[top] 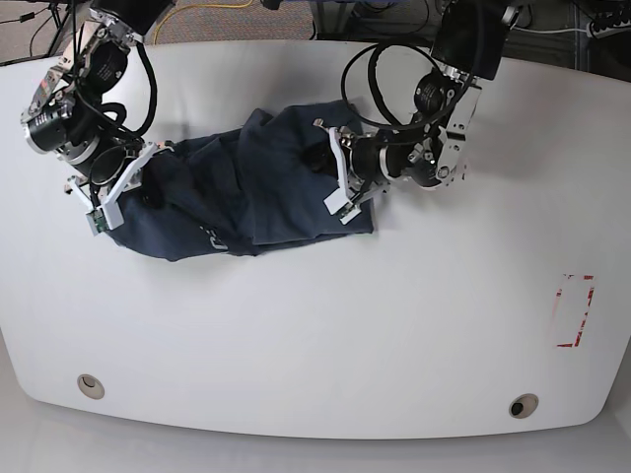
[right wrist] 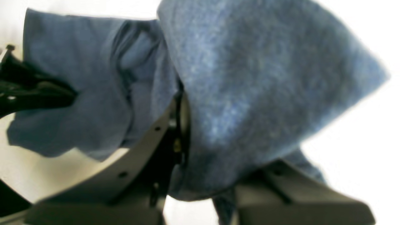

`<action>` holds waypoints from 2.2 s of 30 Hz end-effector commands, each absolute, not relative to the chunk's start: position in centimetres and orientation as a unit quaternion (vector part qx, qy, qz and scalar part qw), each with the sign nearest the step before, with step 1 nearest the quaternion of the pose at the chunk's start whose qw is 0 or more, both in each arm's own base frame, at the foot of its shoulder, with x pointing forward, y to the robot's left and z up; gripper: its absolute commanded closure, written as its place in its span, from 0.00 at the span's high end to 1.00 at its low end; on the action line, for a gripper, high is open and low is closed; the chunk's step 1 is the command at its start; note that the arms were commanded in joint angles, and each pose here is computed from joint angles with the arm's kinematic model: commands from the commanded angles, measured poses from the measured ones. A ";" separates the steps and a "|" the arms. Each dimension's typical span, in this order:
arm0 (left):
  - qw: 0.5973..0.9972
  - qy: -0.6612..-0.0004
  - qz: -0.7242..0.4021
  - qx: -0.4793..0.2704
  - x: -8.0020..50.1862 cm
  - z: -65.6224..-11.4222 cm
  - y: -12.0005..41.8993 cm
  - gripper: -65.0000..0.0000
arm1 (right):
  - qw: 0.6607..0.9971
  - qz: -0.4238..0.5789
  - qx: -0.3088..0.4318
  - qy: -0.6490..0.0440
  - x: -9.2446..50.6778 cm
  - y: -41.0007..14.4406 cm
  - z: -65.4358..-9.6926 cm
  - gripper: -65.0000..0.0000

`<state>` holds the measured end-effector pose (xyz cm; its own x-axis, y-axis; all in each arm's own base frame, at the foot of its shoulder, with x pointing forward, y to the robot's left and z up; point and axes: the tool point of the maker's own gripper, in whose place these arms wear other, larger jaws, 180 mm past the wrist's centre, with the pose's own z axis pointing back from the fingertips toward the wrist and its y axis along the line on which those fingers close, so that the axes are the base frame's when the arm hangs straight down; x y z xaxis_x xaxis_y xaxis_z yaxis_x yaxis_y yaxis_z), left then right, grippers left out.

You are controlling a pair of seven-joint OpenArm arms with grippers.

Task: Layout the t-shirt on the table in an organized manner, then fold the t-shirt properly
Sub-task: 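Lift both strip ends with both grippers and fold them toward each other, then press the folded bundle together between both grippers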

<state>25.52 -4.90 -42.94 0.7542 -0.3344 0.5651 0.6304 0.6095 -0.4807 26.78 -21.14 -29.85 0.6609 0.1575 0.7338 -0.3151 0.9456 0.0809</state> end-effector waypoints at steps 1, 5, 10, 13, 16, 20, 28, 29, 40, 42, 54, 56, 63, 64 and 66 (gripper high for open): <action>0.890 -0.182 -0.288 -0.303 24.6 -44.8 -3.6 0.06 | 0.888 0.151 0.119 -0.418 27.7 -19.8 -28.3 0.00; 0.888 -0.177 -0.288 -0.312 24.2 -44.9 -4.8 0.06 | 0.880 0.175 0.143 -0.418 27.9 -17.8 -28.3 0.00; 0.885 -0.176 -0.281 -0.328 25.0 -44.6 -6.7 0.06 | 0.868 0.187 0.183 -0.422 27.9 -15.2 -28.2 0.00; 0.886 -0.168 -0.279 -0.331 24.7 -45.0 -7.0 0.06 | 0.861 0.192 0.197 -0.429 28.4 -13.9 -27.9 0.00; 0.882 -0.174 -0.280 -0.337 25.2 -44.4 -7.9 0.06 | 0.859 0.197 0.204 -0.426 28.5 -12.7 -28.1 0.00; 0.879 -0.179 -0.282 -0.341 25.4 -44.0 -8.4 0.06 | 0.859 0.211 0.206 -0.418 28.5 -11.7 -28.4 0.00; 0.878 -0.181 -0.282 -0.342 25.6 -43.9 -8.4 0.06 | 0.847 0.238 0.221 -0.420 28.9 -9.6 -28.3 0.00; 0.878 -0.181 -0.282 -0.342 25.6 -43.9 -8.4 0.06 | 0.847 0.238 0.223 -0.419 28.9 -9.5 -28.4 0.00; 0.872 -0.199 -0.286 -0.344 26.1 -42.8 -8.7 0.06 | 0.848 0.240 0.234 -0.410 28.8 -8.8 -29.1 0.37; 0.870 -0.207 -0.288 -0.344 26.3 -42.3 -8.7 0.06 | 0.848 0.250 0.233 -0.404 28.7 -8.3 -29.3 0.43; 0.861 -0.232 -0.294 -0.345 27.0 -40.7 -8.9 0.18 | 0.846 0.297 0.231 -0.379 28.0 -5.7 -30.3 0.64; 0.858 -0.240 -0.295 -0.346 27.1 -40.2 -8.9 0.21 | 0.844 0.301 0.233 -0.377 27.9 -5.4 -30.3 0.64; 0.853 -0.282 -0.272 -0.344 28.2 -38.1 -7.6 0.32 | 0.842 0.303 0.227 -0.386 28.5 -5.7 -29.8 0.64; 0.852 -0.289 -0.270 -0.343 28.5 -37.7 -7.4 0.35 | 0.842 0.303 0.227 -0.386 28.5 -5.7 -29.8 0.64; 0.850 -0.299 -0.267 -0.342 28.8 -37.2 -7.2 0.38 | 0.841 0.303 0.225 -0.387 28.6 -5.7 -29.7 0.64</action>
<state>27.53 -6.61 -39.43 0.7211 -0.2853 0.6314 0.6339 0.6394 -0.4351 27.84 -6.05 -31.22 0.5616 0.3559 0.7469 -0.6733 0.7212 0.1626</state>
